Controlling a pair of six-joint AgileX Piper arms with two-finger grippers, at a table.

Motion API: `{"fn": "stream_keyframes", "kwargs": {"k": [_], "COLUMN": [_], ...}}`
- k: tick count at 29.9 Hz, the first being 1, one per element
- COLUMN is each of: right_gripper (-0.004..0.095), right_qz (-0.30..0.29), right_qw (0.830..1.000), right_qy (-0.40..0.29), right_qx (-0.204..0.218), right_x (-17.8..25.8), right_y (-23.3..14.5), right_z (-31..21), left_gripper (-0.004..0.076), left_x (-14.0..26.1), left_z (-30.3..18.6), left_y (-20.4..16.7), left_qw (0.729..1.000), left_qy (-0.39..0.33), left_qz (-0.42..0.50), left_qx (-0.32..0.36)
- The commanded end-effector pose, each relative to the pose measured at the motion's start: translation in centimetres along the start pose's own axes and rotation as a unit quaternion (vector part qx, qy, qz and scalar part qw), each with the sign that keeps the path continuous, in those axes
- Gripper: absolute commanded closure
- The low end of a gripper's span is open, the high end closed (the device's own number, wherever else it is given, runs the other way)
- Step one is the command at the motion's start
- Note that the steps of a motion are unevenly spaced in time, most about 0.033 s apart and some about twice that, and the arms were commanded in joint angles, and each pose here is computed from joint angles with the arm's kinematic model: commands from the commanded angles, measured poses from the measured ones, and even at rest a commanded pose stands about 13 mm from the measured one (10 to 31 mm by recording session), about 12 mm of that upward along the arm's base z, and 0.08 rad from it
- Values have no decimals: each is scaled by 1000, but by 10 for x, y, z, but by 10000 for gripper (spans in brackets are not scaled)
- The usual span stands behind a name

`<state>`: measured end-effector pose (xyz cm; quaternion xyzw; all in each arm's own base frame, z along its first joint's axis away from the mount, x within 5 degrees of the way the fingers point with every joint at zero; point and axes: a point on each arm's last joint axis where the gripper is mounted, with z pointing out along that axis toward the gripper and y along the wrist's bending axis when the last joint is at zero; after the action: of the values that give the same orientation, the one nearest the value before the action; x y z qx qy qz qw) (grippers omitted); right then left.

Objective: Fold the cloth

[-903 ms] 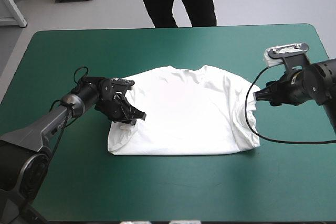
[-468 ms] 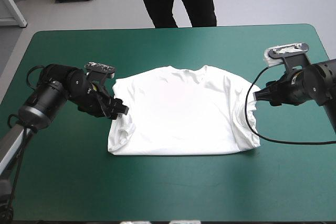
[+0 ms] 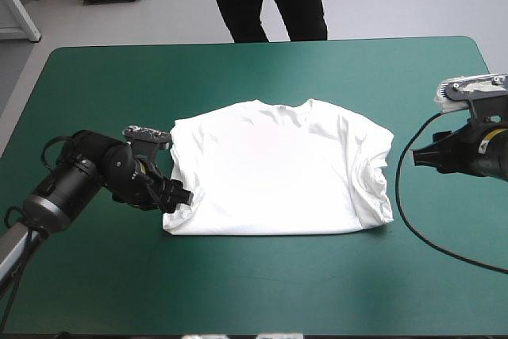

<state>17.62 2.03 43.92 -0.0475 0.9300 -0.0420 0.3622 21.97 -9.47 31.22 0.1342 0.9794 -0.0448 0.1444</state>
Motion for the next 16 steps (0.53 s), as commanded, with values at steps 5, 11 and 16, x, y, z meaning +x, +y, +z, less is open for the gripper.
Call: {"fn": "stream_keyframes", "kwargs": {"k": [5, 11, 16], "right_gripper": [394, 395, 395], "right_qz": [-1, -1, 0], "right_qw": [1000, 1000, 1000], "right_qy": [-10, -17, -18], "right_qx": [12, 10, 9], "right_x": [6, 5, 5], "right_y": [-3, -3, -3], "right_z": [-6, -6, -6], "left_gripper": [213, 213, 213], "left_x": [12, 12, 5], "left_z": [28, 57, 79], "left_y": [4, 3, 0], "left_qw": [997, 998, 999], "left_qy": [-57, -16, 4], "left_qz": [-40, -39, -48], "left_qx": [-28, -35, -23]}}
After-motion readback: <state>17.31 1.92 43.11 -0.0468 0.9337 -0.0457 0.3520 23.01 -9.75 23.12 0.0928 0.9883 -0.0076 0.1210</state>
